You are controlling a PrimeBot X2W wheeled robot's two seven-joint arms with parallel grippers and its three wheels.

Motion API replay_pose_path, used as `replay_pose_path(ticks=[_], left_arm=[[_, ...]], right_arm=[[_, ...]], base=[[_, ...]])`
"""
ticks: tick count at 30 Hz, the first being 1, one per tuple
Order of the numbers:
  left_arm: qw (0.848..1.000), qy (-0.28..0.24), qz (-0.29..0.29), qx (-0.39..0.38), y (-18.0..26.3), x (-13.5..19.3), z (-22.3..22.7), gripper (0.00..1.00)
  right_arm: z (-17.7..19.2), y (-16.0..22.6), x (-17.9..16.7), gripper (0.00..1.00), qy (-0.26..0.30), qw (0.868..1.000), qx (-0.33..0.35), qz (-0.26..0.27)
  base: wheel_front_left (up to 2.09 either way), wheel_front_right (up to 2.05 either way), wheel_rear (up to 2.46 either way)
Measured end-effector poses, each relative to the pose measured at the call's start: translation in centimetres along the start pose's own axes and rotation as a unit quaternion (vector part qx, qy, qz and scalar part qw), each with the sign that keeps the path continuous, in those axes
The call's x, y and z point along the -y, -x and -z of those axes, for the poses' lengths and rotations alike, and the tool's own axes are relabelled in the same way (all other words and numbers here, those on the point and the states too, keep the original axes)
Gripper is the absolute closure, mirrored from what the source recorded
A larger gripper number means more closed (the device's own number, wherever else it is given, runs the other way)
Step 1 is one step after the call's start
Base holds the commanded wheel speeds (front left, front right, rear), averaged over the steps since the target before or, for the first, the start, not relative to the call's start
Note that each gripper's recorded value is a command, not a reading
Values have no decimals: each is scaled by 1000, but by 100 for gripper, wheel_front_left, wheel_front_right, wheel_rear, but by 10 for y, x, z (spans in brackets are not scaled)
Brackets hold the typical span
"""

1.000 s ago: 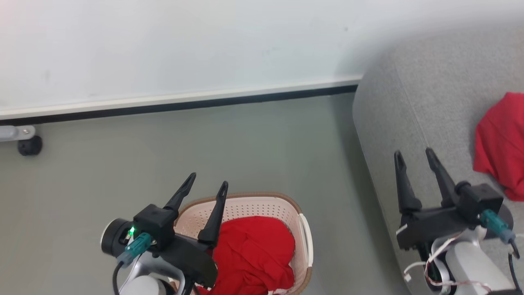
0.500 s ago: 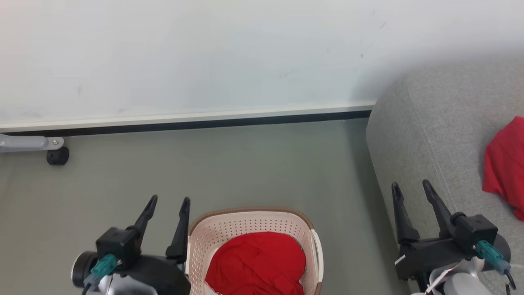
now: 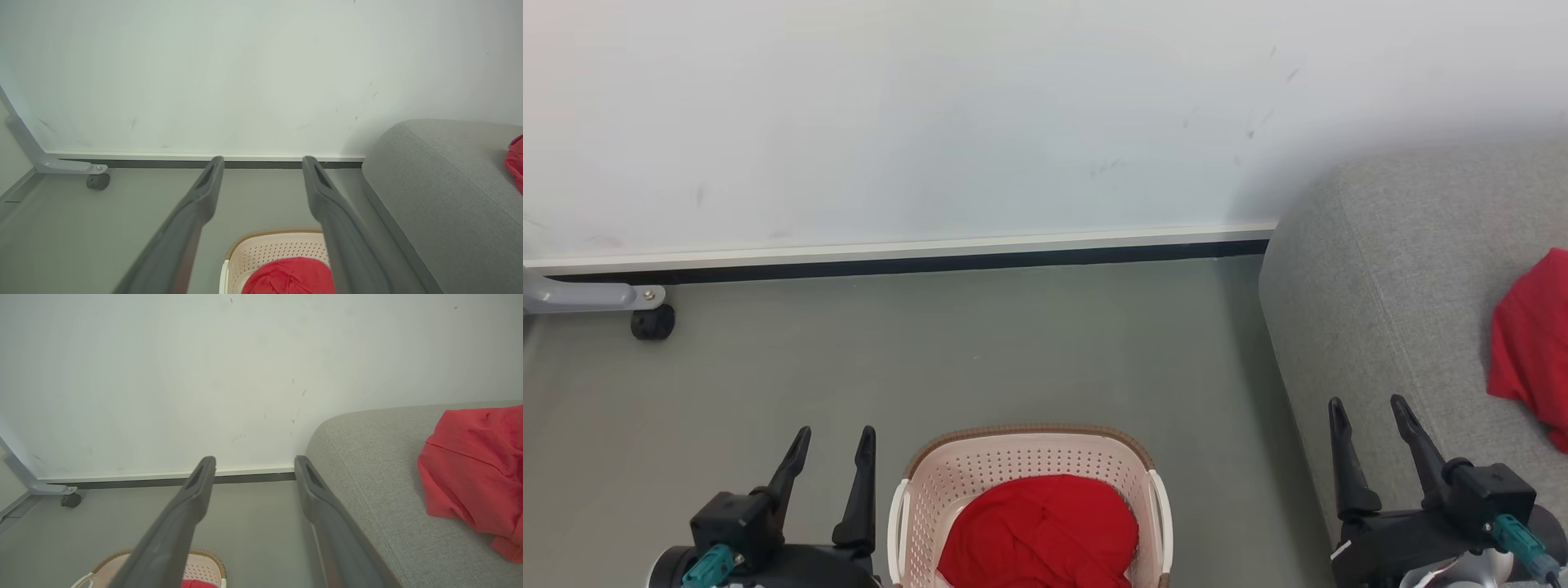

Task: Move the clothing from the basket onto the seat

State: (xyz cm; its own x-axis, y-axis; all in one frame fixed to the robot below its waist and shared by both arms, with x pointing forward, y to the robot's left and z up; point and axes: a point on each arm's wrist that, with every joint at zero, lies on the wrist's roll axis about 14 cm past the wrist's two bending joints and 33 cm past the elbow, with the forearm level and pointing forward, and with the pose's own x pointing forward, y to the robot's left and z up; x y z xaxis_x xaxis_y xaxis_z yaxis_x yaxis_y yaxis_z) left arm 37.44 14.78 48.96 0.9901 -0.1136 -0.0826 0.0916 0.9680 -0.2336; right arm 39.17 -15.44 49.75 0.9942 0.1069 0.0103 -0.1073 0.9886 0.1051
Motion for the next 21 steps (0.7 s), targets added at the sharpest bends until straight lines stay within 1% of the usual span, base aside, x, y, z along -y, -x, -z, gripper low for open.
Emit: replay_pose_path(ticks=[11, 21], left_arm=[[1000, 6, -14, 7, 4, -6, -2, 0], [1000, 7, -13, 12, 3, -3, -4, 0]], right_arm=[[-4, 2, 2, 0, 3, 1000, 2, 7], [-9, 2, 5, 0, 3, 1000, 7, 15]], base=[[0, 0, 0], [0, 0, 0]])
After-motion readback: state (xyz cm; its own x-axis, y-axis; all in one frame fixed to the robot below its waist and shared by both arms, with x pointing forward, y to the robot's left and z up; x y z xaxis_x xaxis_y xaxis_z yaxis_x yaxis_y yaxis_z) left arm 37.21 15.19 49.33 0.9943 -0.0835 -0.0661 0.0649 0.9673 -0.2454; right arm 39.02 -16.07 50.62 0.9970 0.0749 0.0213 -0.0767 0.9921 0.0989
